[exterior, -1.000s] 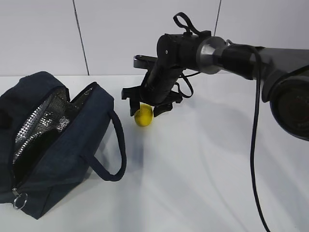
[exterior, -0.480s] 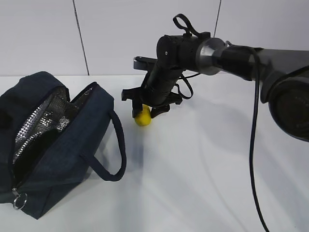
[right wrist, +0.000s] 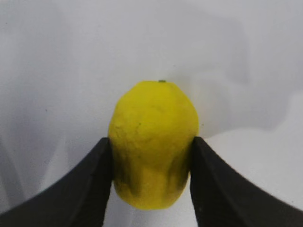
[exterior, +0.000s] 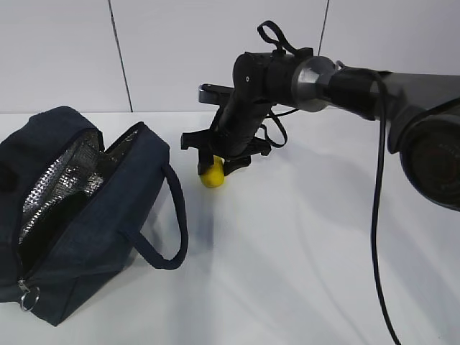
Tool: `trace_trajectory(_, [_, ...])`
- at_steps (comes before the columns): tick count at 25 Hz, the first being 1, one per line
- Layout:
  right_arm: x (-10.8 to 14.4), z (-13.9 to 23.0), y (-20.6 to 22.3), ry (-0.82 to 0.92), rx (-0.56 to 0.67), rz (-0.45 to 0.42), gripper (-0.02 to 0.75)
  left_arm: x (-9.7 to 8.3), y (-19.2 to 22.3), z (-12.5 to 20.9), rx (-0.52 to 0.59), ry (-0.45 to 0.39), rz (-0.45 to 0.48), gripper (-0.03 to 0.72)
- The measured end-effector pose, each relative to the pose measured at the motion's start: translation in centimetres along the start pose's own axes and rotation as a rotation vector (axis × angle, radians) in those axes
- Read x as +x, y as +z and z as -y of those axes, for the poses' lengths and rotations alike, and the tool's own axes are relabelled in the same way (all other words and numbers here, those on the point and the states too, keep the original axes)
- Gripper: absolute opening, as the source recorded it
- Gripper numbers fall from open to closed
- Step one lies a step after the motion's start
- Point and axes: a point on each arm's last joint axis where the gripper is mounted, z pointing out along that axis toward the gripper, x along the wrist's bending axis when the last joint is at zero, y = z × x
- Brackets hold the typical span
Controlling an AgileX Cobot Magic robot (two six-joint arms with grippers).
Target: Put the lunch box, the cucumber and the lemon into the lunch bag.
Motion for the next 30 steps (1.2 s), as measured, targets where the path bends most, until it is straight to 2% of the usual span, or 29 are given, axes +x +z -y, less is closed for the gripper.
trace_trajectory(6, [0.0, 0.1, 0.0, 0.002, 0.015, 0.0, 0.351, 0.0, 0.0, 0.0, 0.0, 0.001, 0.0, -0.001])
trace_trajectory(16, [0.2, 0.6, -2.3, -0.031, 0.182, 0.056, 0.335, 0.0, 0.0, 0.0, 0.0, 0.001, 0.0, -0.001])
trace_trajectory(23, [1.3, -1.2, -5.3, -0.069, 0.101, 0.036, 0.334, 0.0, 0.0, 0.0, 0.0, 0.002, -0.002, -0.001])
trace_trajectory(30, [2.5, -1.7, -8.9, -0.098, 0.053, -0.031, 0.333, 0.0, 0.0, 0.0, 0.0, 0.004, -0.005, -0.001])
